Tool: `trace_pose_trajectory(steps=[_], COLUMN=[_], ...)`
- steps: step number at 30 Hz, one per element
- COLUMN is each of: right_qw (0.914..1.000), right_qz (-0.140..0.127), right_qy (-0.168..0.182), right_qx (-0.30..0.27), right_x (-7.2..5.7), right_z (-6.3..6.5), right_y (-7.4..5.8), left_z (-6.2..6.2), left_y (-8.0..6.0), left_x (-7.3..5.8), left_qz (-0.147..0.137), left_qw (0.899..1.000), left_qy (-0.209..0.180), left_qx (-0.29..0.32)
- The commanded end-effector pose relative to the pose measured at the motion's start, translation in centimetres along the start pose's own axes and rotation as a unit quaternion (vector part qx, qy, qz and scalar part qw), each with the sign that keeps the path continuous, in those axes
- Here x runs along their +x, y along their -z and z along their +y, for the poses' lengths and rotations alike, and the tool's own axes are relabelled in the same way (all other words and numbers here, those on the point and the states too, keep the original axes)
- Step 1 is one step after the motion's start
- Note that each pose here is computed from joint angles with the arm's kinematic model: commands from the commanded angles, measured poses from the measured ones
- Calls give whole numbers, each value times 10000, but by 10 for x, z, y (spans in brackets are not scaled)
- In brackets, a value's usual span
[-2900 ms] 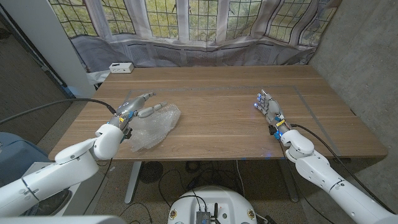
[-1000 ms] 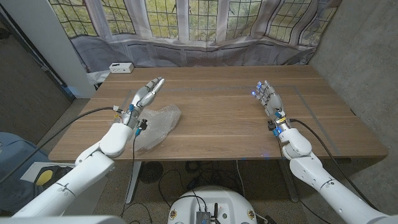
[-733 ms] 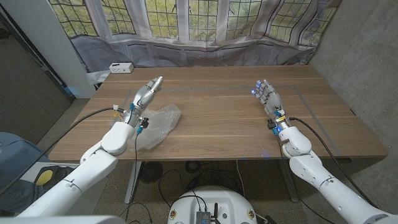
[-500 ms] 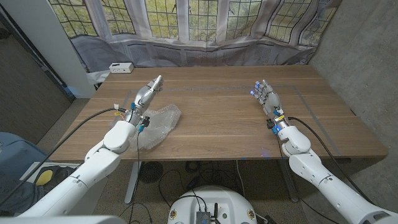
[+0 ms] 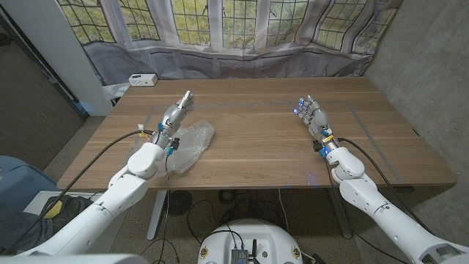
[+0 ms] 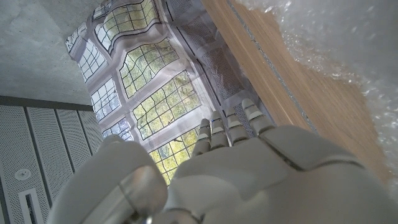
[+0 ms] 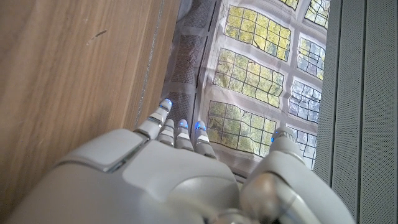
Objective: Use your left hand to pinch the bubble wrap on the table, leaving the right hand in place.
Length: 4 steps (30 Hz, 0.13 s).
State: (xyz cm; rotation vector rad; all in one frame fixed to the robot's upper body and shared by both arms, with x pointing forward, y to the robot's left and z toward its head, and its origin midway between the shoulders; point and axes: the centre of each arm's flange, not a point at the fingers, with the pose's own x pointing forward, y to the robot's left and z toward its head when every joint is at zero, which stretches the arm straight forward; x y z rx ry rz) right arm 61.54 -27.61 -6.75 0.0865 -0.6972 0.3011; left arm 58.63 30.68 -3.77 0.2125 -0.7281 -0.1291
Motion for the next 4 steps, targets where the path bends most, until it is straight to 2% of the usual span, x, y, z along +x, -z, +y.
trace_pose_trajectory(steps=[1, 4], right_qw=[9999, 9998], right_qz=[135, 176], right_qy=[62, 79], right_qx=[34, 34], right_x=[-1, -1], right_z=[-2, -2], right_y=[6, 7], left_z=[-5, -6], left_y=[10, 12], left_x=[1, 1], left_qz=[103, 137], left_qw=[9999, 9998], left_qy=[6, 33], left_qx=[-104, -122])
